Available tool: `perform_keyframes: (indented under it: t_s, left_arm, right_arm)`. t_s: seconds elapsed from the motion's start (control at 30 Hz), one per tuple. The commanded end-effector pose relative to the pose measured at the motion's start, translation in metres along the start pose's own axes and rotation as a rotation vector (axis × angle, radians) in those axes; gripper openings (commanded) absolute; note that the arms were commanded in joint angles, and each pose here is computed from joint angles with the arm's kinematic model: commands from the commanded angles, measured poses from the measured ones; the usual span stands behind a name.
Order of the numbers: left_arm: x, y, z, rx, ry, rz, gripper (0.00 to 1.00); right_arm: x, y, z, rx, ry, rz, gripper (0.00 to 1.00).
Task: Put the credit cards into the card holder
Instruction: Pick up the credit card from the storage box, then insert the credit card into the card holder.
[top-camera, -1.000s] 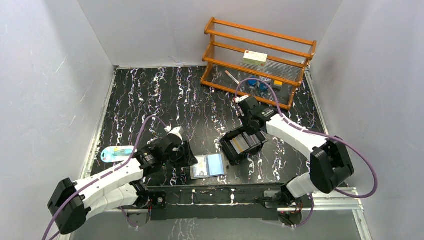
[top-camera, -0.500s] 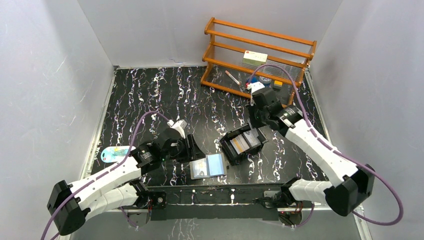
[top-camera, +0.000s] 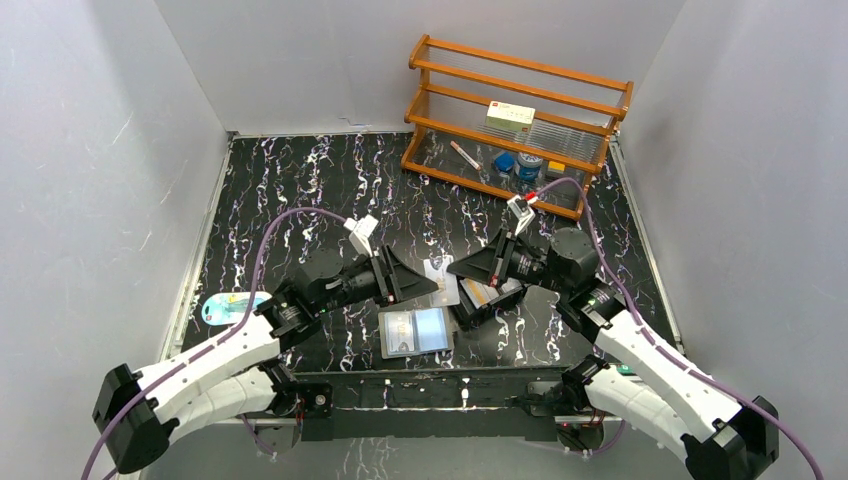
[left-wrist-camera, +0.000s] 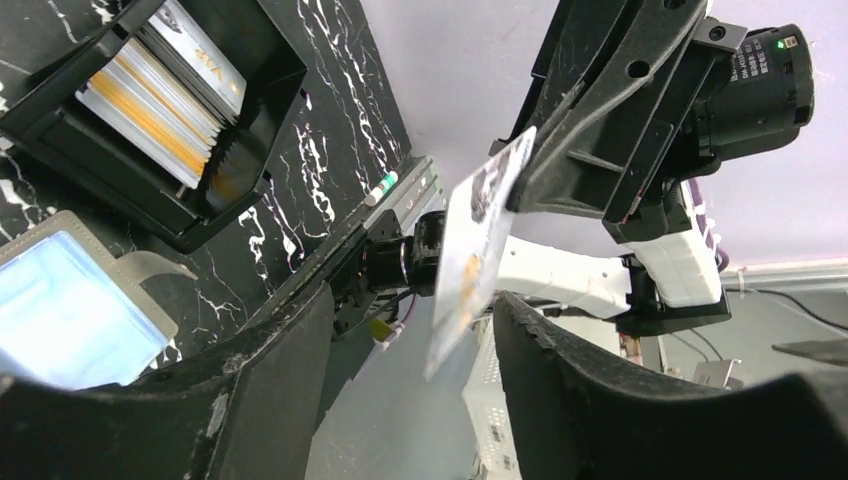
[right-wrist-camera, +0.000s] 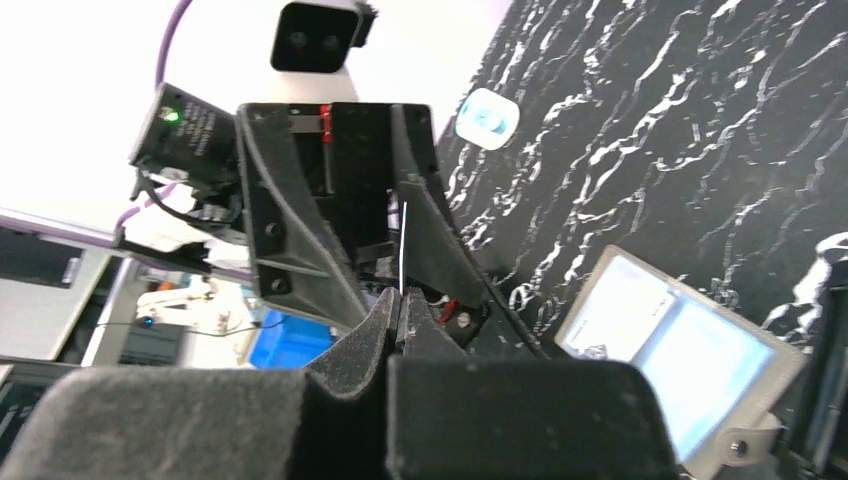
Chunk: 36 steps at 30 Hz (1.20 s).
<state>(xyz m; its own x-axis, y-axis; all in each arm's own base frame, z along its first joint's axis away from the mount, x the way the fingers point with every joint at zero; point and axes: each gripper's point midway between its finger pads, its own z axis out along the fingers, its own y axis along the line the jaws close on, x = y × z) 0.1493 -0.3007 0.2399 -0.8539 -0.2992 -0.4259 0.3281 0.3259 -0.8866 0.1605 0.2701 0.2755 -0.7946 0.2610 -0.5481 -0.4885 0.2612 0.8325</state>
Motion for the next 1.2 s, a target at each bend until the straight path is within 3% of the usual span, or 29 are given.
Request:
perform_keyframes:
  t_s: [0.0,0.03,0.1,0.17,0.27,0.37,0.53,0.7,0.93,1.17]
  left_arm:
    - [-0.001,-0.024,0.007,0.124,0.016,-0.004,0.54]
    - [-0.001,-0.025,0.007,0.133,0.018,-0.008,0.48]
    - [-0.001,-0.028,0.008,0.153,0.020,-0.014,0.18]
    - [0.000,-0.026,0.009,0.154,0.020,-0.023,0.01]
    - [0.003,-0.014,0.009,0.102,0.023,-0.033,0.00]
    - [0.008,0.015,0.007,-0.039,0.031,-0.035,0.00]
    - [0.024,0.076,-0.007,-0.312,0.051,-0.067,0.00]
    - [0.049,0.118,-0.013,-0.443,0.135,-0.086,0.00]
    - [0.069,0.156,-0.019,-0.547,0.190,-0.120,0.00]
    - [0.083,0.173,-0.019,-0.546,0.229,-0.163,0.00]
  right_arm:
    - [-0.006,0.033,-0.004,-0.146,-0.036,0.006,0.00]
    - [-0.005,0.032,-0.004,-0.145,-0.033,0.008,0.00]
    - [-0.003,0.030,-0.004,-0.137,-0.029,0.012,0.00]
    - [-0.001,0.023,-0.004,-0.109,-0.030,0.015,0.01]
    - [-0.001,0.007,-0.003,-0.024,-0.032,0.015,0.23]
    - [-0.002,-0.010,-0.004,0.075,-0.035,0.014,0.31]
    - [0.006,-0.048,-0.002,0.275,0.009,0.083,0.33]
    - [0.030,-0.087,0.002,0.443,0.102,0.132,0.32]
    - [0.067,-0.113,0.011,0.633,0.201,0.065,0.33]
    - [0.109,-0.133,0.025,0.742,0.307,-0.010,0.33]
